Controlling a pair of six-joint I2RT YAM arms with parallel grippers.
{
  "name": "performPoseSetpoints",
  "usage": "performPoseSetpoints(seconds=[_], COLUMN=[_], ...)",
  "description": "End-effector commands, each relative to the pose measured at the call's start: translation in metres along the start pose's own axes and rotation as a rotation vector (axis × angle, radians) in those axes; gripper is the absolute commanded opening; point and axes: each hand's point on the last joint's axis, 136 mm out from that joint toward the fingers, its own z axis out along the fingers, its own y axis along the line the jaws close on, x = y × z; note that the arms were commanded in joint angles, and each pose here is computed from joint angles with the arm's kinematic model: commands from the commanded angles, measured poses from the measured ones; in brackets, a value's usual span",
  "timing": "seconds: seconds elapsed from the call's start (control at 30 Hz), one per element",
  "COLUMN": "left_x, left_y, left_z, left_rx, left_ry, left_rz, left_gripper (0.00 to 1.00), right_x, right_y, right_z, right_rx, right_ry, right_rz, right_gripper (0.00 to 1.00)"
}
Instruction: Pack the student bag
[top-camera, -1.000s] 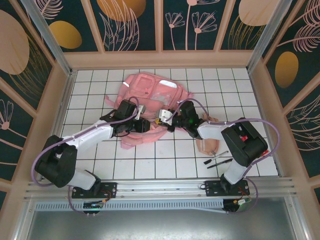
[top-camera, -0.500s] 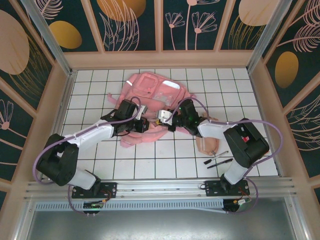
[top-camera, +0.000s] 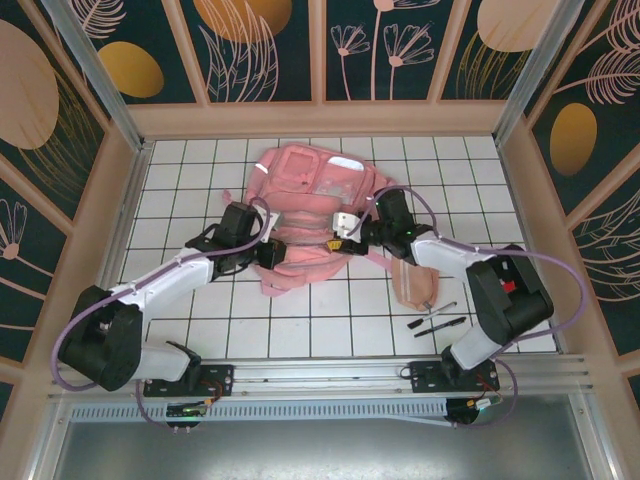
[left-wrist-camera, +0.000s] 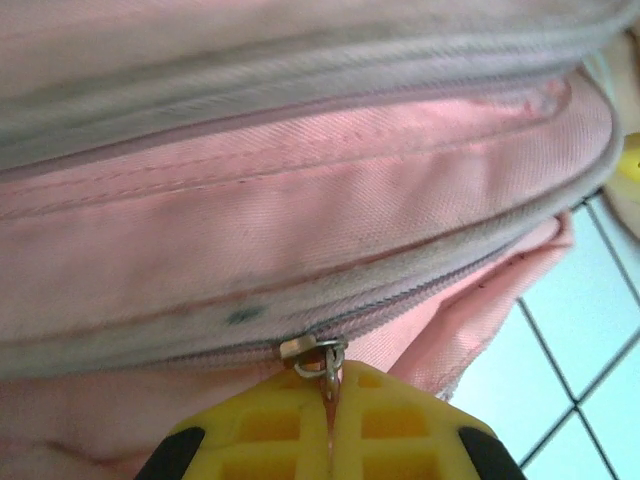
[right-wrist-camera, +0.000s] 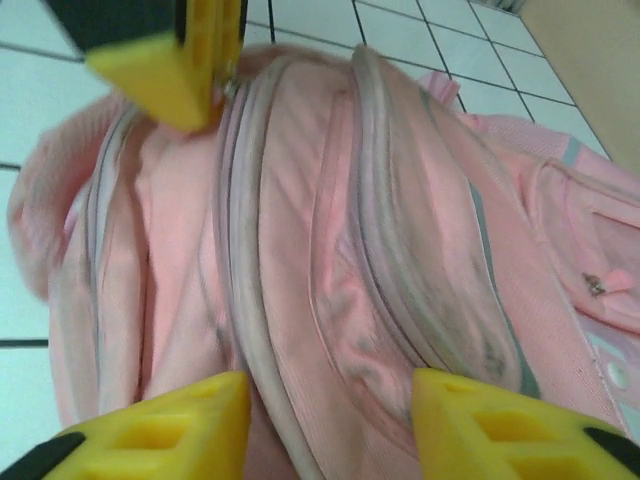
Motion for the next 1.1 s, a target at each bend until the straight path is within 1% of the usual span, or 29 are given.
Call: performPoseSetpoints(seconds=[0.0,0.13,0.3,0.37,0.4,0.43,0.47,0.53,0.57,0.63,0.67,0.73,0.83,0.9,0.97,1.0,1.07], left_x=[-0.023,-0.039,-0.052,-0.054,-0.053,-0.052,-0.05,-0.045,-0.044,-0.043,-0.043,-0.041,-0.034,-0.03,-0.025,-0.022,-0.016], left_y=[-0.055,-0.079,-0.094,-0.091,-0.085,-0.076,-0.07,-0.059,-0.054,-0.046,-0.042,-0.032,-0.009,0.009,0.019,0.02,0.011], left_z=[-0.007,-0.011,-0.013,-0.012,-0.009,-0.007,-0.005,-0.005,-0.007,-0.011,-0.014,-0.019,-0.023,-0.026,-0.025,-0.023,-0.016], left_rx=[0.214,0.275,0.331,0.312,0.276,0.223,0.184,0.121,0.093,0.063,0.055,0.033,-0.005,-0.07,-0.126,-0.127,-0.066], left_ry=[-0.086,-0.118,-0.139,-0.147,-0.14,-0.132,-0.119,-0.104,-0.108,-0.114,-0.119,-0.129,-0.119,-0.098,-0.067,-0.05,-0.024], left_rz=[0.014,0.007,0.002,-0.014,-0.026,-0.027,-0.021,0.014,0.023,0.035,0.037,0.045,0.05,0.034,0.055,0.069,0.07], left_gripper=[0.0,0.0,0.0,0.0,0.0,0.0,0.0,0.0,0.0,0.0,0.0,0.0,0.0,0.0,0.0,0.0,0.0], right_x=[-0.054,-0.056,-0.042,-0.035,-0.03,-0.024,-0.018,-0.005,-0.002,0.001,0.003,0.01,0.023,0.03,0.033,0.034,0.023], right_y=[0.006,0.02,0.019,0.015,0.014,0.012,0.009,0.008,0.012,0.02,0.022,0.025,0.016,0.01,0.008,0.005,0.003], right_z=[-0.016,-0.006,0.016,0.024,0.026,0.029,0.029,0.026,0.024,0.018,0.016,0.011,-0.001,-0.011,-0.018,-0.023,-0.027], right_rx=[-0.013,0.01,0.055,0.073,0.076,0.088,0.108,0.121,0.105,0.046,0.025,0.002,0.038,0.057,0.058,0.062,0.058], right_ry=[-0.104,-0.085,-0.026,0.002,0.023,0.052,0.08,0.126,0.13,0.124,0.128,0.158,0.199,0.212,0.22,0.216,0.173], right_rz=[-0.03,-0.024,-0.023,-0.005,0.002,0.006,0.008,0.005,0.005,0.021,0.027,0.018,0.005,0.002,-0.011,-0.008,0.013], right_gripper=[0.52,0.55,0.57,0.56,0.56,0.52,0.44,0.23,0.19,0.05,0.0,0.0,0.0,0.0,0.0,0.0,0.0])
